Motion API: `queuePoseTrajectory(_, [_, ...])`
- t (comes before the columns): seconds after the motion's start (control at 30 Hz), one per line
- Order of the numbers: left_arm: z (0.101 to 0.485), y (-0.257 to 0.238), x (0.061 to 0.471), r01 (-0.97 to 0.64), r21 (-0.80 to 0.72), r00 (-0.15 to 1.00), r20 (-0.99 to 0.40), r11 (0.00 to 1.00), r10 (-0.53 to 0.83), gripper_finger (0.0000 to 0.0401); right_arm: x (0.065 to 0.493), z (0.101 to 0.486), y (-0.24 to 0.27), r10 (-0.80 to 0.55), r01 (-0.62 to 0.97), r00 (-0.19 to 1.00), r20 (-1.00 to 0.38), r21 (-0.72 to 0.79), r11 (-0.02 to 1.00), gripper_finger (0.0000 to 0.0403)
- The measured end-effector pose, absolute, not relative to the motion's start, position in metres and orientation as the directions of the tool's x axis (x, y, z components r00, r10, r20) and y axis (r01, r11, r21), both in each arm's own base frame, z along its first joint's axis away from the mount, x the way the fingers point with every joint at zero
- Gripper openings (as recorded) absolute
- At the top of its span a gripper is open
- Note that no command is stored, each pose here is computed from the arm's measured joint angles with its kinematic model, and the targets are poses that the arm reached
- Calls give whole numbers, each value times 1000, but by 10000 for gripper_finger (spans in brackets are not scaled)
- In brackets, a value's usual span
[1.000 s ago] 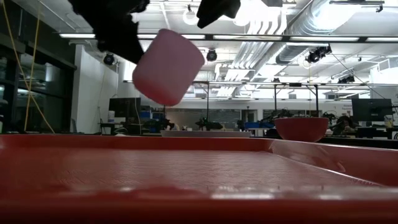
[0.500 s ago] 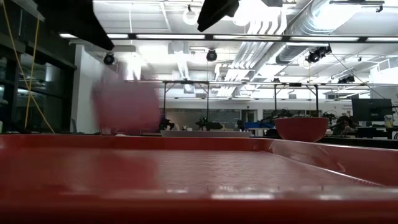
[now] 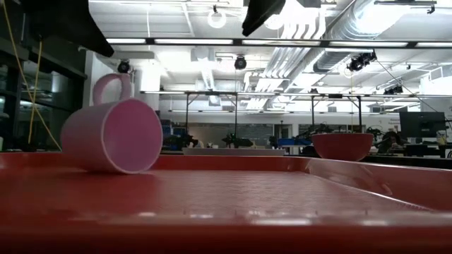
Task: Set up tray
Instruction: Put the pink mug on the top left of the orange serving tray
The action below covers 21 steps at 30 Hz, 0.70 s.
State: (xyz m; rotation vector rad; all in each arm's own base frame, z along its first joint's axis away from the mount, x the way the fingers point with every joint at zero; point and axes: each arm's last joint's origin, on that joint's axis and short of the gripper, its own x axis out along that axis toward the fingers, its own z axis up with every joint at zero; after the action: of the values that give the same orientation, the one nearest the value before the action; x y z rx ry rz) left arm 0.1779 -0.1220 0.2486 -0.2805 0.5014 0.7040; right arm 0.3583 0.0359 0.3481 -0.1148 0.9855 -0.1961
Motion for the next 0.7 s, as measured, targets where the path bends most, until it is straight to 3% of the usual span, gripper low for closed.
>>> queuePoseTrajectory(0.23, [261,-127,181,-581,-12,663,-587,813,465,27,355,347,33,-222,118,506,-833,-188,975,108])
queuePoseTrajectory(0.4, [276,-136,185,-359,50,643,-710,932,286,50,355,347,31,-224,122,505,-834,-188,975,108])
queuePoseTrajectory(0.7, [279,-147,186,-134,-58,535,-845,989,23,61,355,347,31,-224,121,505,-834,-188,975,108])
